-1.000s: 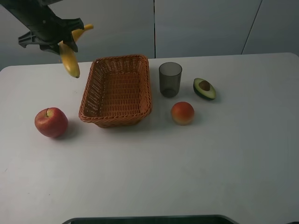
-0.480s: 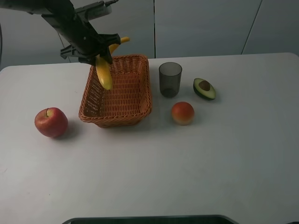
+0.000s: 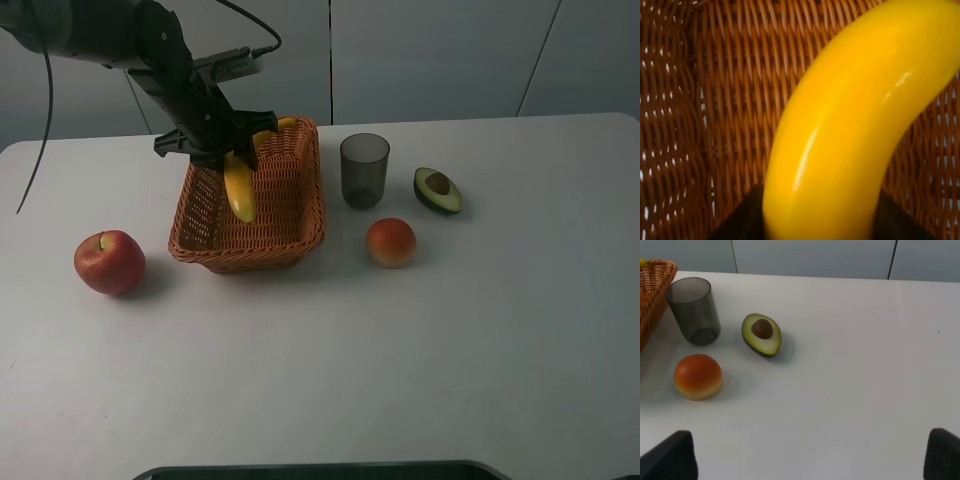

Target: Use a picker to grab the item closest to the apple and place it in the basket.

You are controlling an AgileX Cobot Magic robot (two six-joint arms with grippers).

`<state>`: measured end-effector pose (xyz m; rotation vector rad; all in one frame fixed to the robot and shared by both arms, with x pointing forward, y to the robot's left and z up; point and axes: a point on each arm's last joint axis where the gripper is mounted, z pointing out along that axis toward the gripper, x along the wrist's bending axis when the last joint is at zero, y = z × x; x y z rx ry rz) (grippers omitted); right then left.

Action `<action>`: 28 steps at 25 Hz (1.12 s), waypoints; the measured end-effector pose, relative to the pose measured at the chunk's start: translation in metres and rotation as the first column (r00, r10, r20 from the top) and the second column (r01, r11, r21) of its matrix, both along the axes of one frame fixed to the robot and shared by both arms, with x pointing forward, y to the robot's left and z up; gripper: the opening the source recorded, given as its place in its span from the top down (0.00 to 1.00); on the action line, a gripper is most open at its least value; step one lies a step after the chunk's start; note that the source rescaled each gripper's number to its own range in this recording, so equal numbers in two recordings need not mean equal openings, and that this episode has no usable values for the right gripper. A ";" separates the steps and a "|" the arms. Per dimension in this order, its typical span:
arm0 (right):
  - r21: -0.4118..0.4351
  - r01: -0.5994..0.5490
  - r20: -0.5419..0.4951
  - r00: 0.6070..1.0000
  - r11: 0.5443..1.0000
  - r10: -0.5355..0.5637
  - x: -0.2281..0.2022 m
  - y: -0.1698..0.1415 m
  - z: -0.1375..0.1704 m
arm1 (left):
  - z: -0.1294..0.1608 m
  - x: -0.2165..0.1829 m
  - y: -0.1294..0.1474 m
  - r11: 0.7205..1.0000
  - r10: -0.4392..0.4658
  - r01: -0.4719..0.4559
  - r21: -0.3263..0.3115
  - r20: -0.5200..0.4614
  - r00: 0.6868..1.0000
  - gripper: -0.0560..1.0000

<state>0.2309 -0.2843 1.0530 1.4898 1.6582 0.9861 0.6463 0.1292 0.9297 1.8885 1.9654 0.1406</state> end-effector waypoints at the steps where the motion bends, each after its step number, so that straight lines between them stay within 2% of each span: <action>1: 0.000 0.000 0.000 1.000 1.000 0.000 0.000 0.000 0.000 | 0.000 0.000 0.000 1.000 0.000 0.000 0.000 0.000 1.000 0.90; 2: 0.000 0.000 0.000 1.000 1.000 0.000 0.000 0.000 0.000 | 0.000 0.000 0.000 1.000 0.000 0.000 0.000 0.000 1.000 0.78; 5: 0.000 0.000 0.000 1.000 1.000 0.000 0.000 0.000 0.000 | 0.000 0.000 0.000 1.000 0.000 0.000 -0.001 0.002 1.000 0.14; 6: 0.000 0.000 0.000 1.000 1.000 0.000 0.000 0.000 0.000 | 0.000 0.000 0.000 1.000 0.000 0.000 -0.001 0.002 1.000 0.06; 9: 0.000 0.000 0.000 1.000 1.000 0.000 0.000 0.000 0.000 | 0.000 0.000 0.000 1.000 0.000 0.000 -0.001 0.002 1.000 0.02; 12: 0.000 0.000 0.000 1.000 1.000 0.000 0.000 0.000 0.000 | 0.000 0.000 0.000 1.000 0.000 0.000 -0.001 0.002 1.000 0.01; 15: 0.000 0.000 0.000 1.000 1.000 0.000 0.000 0.000 0.000 | 0.008 -0.001 0.000 0.999 -0.036 0.036 0.010 0.026 0.999 0.01; 19: 0.000 0.000 0.000 1.000 1.000 0.000 0.000 0.000 0.000 | 0.032 -0.006 0.009 0.990 -0.109 0.103 0.098 0.055 0.992 0.01; 23: 0.000 0.000 0.000 1.000 1.000 0.000 0.000 0.000 0.000 | 0.051 -0.006 0.042 0.973 -0.110 0.100 0.206 0.037 0.993 0.01; 28: 0.000 0.000 0.000 1.000 1.000 0.000 0.000 0.000 0.000 | 0.083 -0.008 0.096 0.967 -0.060 0.049 0.250 0.037 0.997 0.01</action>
